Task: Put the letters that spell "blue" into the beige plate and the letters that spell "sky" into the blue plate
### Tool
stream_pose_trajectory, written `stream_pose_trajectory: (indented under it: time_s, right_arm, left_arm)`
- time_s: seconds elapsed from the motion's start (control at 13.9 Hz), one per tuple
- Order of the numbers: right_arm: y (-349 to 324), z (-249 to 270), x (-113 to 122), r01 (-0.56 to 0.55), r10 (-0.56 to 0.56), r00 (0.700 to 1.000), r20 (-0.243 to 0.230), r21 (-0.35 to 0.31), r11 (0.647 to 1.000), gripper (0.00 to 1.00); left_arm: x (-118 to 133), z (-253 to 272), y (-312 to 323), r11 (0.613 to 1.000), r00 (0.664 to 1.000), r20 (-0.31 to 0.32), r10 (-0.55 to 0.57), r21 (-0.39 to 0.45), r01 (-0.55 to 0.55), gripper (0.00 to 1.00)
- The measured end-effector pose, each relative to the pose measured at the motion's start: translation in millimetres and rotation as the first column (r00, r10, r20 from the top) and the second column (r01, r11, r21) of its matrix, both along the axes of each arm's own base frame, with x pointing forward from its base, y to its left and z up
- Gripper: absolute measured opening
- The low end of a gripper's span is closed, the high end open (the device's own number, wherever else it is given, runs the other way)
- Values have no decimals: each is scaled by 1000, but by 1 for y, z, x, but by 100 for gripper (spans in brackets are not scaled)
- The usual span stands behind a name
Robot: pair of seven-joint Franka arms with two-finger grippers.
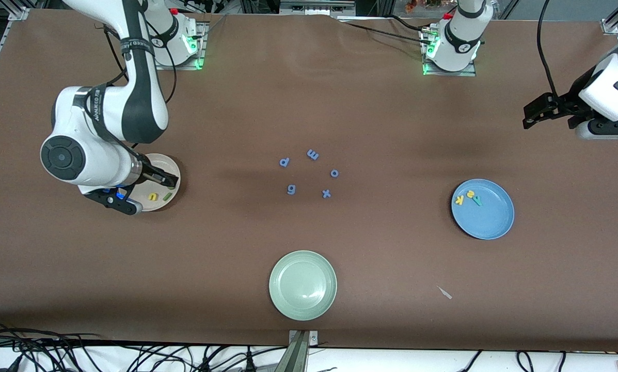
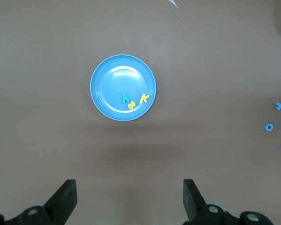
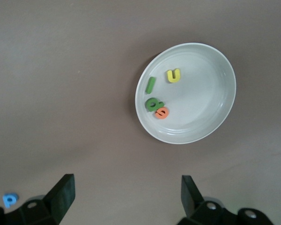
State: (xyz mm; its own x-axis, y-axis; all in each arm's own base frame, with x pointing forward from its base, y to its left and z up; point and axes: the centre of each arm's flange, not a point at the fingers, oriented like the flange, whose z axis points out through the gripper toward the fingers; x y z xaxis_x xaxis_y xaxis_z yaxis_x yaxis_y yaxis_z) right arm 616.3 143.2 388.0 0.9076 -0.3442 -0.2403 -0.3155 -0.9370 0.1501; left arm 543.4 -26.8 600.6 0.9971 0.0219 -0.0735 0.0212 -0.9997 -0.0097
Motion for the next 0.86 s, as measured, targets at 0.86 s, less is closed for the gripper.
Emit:
stream_pose_trajectory:
  time_s: [0.86]
  right_arm:
    - [18,118,-37,-296,290,953,85,77,952,100]
  left_arm:
    - [0,0,0,1000,1000,1,0,0,0,100]
